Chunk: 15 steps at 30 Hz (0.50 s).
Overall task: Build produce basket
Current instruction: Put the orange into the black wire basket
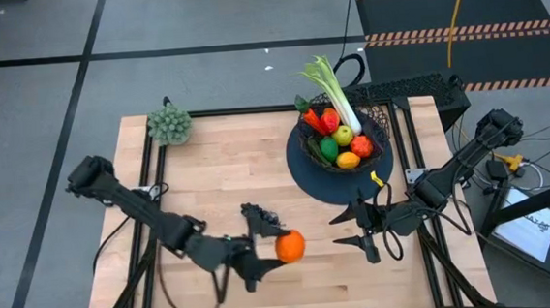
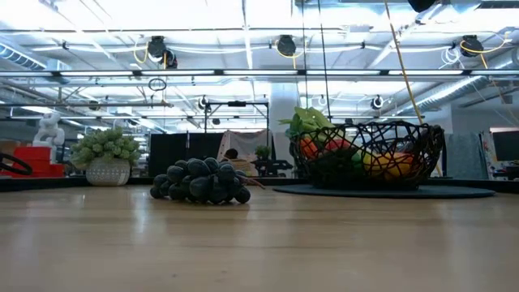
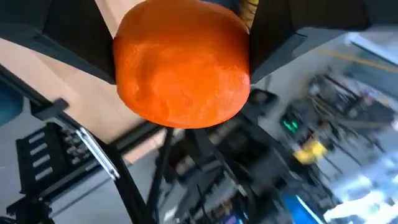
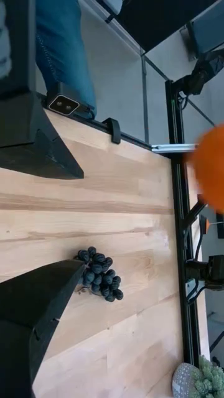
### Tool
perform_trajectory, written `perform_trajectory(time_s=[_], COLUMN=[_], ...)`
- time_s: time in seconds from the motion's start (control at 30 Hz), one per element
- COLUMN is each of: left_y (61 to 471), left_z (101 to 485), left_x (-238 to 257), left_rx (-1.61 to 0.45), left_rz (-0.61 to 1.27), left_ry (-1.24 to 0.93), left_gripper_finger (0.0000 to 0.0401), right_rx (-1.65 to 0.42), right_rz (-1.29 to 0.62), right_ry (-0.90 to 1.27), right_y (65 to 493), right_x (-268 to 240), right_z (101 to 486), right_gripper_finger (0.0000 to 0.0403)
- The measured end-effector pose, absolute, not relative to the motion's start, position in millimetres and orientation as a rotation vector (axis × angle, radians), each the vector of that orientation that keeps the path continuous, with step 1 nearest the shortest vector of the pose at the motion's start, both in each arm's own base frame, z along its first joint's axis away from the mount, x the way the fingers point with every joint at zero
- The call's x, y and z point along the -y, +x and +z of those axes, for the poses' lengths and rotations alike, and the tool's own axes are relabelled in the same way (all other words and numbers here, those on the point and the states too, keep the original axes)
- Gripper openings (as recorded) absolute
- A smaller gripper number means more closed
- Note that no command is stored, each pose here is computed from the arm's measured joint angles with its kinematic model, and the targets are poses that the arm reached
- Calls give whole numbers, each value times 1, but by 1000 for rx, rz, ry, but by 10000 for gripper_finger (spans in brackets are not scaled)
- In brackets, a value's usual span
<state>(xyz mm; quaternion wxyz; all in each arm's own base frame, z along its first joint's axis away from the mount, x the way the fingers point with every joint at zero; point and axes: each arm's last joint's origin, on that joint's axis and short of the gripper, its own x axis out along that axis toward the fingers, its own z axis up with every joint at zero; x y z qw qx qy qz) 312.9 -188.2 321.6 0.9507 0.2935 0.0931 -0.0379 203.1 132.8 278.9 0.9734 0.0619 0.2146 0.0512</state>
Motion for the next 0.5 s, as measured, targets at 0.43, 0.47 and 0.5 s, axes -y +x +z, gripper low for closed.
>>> perform_trajectory(time_s=[0.43,0.47,0.5], left_y=[298,300,301], left_z=[348,348,349], left_x=[179,176,174], left_rx=[-123,-122,-117], left_rz=[-46,-36,-25], left_ry=[301,260,214], left_gripper_finger=[336,336,336], right_rx=[-336,-307,-283], right_rz=[47,32,16], right_ry=[59,41,12], right_y=[207,209,211], right_x=[-133,-133,-135], right_z=[286,287,288], right_gripper_finger=[217,217,217])
